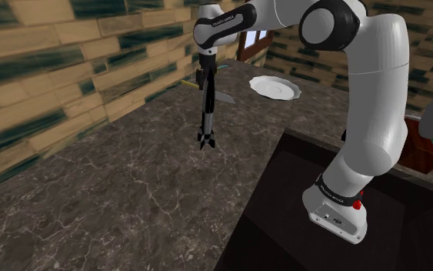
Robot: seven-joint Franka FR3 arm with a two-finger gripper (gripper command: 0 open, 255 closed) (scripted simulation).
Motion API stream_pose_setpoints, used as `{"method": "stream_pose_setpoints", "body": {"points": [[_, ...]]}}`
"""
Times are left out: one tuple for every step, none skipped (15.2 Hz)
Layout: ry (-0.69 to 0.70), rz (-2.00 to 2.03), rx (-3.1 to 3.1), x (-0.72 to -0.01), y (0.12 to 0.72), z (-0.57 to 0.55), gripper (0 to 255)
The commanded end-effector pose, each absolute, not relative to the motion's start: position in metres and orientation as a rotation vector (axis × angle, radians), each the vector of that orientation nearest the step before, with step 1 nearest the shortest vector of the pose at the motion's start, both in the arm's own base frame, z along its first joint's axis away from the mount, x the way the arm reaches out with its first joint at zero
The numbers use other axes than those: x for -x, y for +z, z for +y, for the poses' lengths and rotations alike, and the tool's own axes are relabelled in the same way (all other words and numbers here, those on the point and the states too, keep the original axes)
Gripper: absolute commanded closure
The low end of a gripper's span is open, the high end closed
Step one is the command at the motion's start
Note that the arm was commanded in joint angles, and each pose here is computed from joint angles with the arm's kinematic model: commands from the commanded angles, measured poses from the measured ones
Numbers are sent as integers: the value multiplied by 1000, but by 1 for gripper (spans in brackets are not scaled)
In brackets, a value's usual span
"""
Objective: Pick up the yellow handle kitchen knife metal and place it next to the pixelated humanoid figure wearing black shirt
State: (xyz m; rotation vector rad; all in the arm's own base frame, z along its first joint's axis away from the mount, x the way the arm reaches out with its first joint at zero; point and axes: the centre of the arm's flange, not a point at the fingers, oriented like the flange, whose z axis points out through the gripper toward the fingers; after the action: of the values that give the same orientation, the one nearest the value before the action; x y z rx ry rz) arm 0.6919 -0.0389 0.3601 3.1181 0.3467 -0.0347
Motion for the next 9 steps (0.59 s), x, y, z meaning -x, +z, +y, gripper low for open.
{"method": "stream_pose_setpoints", "body": {"points": [[-34,347,-3118,-692,349,-40,0],[-34,347,-3118,-692,343,-40,0],[-34,347,-3118,-692,338,-40,0],[-34,347,-3118,-692,333,-40,0],[-34,347,-3118,-691,330,-40,0],[-34,347,-3118,-692,330,-40,0],[-34,347,-3118,-692,330,-40,0],[-34,347,-3118,-692,330,-40,0],[-34,347,-3118,-692,330,-40,0]]}}
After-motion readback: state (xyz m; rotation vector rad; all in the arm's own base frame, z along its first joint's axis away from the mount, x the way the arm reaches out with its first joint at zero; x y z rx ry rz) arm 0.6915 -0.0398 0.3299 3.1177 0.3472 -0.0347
